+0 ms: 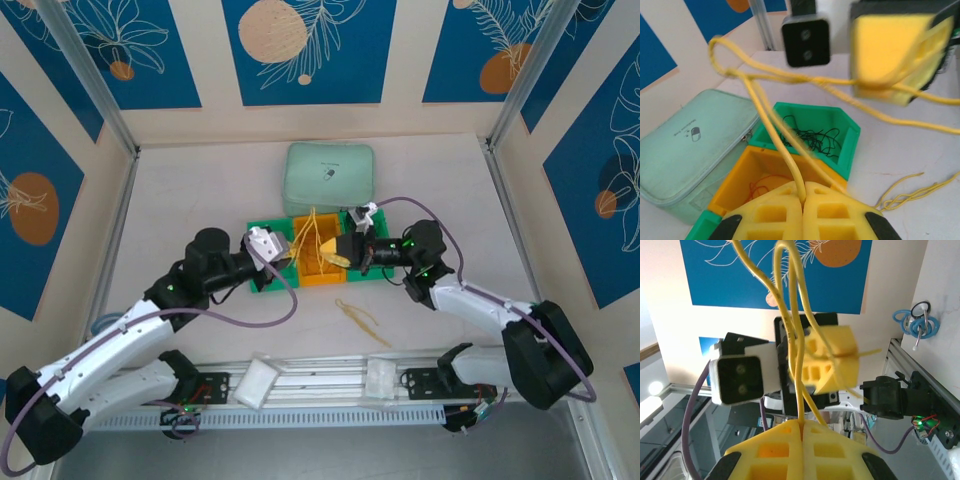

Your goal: Untangle the cables

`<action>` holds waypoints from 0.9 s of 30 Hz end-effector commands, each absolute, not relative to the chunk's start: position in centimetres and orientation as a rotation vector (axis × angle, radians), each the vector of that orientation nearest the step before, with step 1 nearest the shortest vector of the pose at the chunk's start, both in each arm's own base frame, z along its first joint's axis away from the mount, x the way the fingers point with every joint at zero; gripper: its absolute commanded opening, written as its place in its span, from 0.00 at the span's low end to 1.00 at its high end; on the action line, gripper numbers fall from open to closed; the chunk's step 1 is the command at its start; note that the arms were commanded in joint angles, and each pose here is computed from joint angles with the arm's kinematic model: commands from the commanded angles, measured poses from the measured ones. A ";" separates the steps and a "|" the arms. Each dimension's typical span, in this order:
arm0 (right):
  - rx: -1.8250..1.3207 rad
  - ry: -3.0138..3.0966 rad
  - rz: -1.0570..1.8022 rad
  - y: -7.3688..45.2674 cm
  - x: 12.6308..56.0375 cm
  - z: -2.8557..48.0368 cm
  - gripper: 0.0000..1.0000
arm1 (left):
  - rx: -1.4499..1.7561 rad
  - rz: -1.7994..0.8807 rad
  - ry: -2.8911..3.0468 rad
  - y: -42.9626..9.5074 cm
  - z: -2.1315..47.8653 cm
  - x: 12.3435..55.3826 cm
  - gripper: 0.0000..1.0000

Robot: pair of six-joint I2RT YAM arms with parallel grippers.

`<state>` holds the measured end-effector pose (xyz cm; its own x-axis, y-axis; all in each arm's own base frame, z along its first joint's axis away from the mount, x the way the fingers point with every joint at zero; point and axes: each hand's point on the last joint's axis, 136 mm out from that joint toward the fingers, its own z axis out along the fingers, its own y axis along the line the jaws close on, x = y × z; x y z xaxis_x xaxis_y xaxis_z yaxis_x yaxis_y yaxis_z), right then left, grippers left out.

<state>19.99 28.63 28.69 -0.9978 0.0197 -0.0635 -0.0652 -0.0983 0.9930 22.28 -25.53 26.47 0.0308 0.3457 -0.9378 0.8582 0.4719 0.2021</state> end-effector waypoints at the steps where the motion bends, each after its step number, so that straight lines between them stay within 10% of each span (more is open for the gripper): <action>1: -0.106 2.141 2.229 28.4 18.6 28.2 0.00 | 1.037 -0.521 1.554 -25.2 27.3 23.5 0.00; 27: -0.039 2.334 1.937 24.7 17.9 24.7 0.00 | 1.081 -0.690 1.473 -27.5 30.0 22.9 0.00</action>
<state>18.03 25.21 25.12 -0.9919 0.0513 -0.1160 -0.1055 0.1745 0.9790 23.15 -27.12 26.84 -0.0137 0.2994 -0.9540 0.8897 0.4391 0.1250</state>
